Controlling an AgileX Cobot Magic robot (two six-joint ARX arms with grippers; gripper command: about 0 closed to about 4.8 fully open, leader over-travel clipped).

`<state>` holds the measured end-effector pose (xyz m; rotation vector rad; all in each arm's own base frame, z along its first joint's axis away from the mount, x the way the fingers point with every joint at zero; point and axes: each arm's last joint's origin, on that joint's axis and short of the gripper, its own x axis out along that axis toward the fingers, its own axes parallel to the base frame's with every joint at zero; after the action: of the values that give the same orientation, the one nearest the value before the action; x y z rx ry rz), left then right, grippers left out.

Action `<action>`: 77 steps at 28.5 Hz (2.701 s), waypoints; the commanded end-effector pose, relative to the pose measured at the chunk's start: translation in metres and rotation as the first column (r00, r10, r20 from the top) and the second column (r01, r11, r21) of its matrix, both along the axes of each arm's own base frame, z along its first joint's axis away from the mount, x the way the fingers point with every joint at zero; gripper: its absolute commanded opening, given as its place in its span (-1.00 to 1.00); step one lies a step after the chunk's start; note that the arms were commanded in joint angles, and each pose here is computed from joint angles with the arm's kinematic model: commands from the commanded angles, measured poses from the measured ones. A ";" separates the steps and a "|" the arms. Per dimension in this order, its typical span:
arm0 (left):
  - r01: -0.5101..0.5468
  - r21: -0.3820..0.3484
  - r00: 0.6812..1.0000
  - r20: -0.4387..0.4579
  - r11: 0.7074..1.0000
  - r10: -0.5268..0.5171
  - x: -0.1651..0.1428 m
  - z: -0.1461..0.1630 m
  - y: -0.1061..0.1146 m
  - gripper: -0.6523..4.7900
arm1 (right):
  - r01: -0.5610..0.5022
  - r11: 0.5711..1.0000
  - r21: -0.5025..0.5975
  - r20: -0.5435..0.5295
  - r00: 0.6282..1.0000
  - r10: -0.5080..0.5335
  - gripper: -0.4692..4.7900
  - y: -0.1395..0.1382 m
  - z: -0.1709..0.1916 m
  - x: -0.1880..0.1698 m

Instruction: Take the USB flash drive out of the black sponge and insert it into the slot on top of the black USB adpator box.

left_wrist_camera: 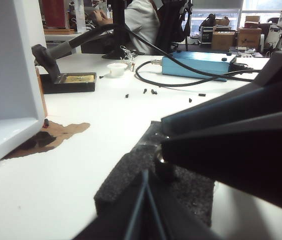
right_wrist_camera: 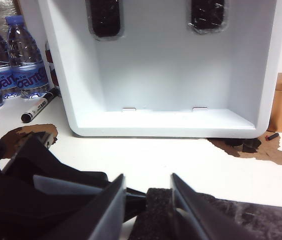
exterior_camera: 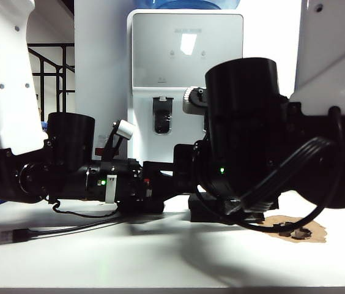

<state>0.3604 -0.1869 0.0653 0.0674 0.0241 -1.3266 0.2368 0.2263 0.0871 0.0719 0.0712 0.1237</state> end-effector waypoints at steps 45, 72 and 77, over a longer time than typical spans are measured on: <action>0.087 0.049 0.996 -0.035 0.995 -0.085 -0.002 -0.008 0.003 -0.78 | 0.052 0.998 -0.030 0.011 0.999 -0.052 -0.84 -0.002 0.001 0.002; 0.089 0.050 0.995 -0.040 0.995 -0.087 -0.002 -0.009 0.003 -0.78 | -0.161 0.987 -0.021 0.317 0.935 0.159 -0.84 -0.036 0.130 0.008; 0.089 0.050 0.995 -0.041 0.995 -0.087 -0.002 -0.009 0.003 -0.78 | -0.285 0.959 -0.012 0.005 0.959 0.285 -0.22 -0.026 0.089 0.009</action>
<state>0.3585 -0.1842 0.0571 0.0893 0.0773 -1.4136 0.2476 0.1949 0.1944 -0.0062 -0.0595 0.3731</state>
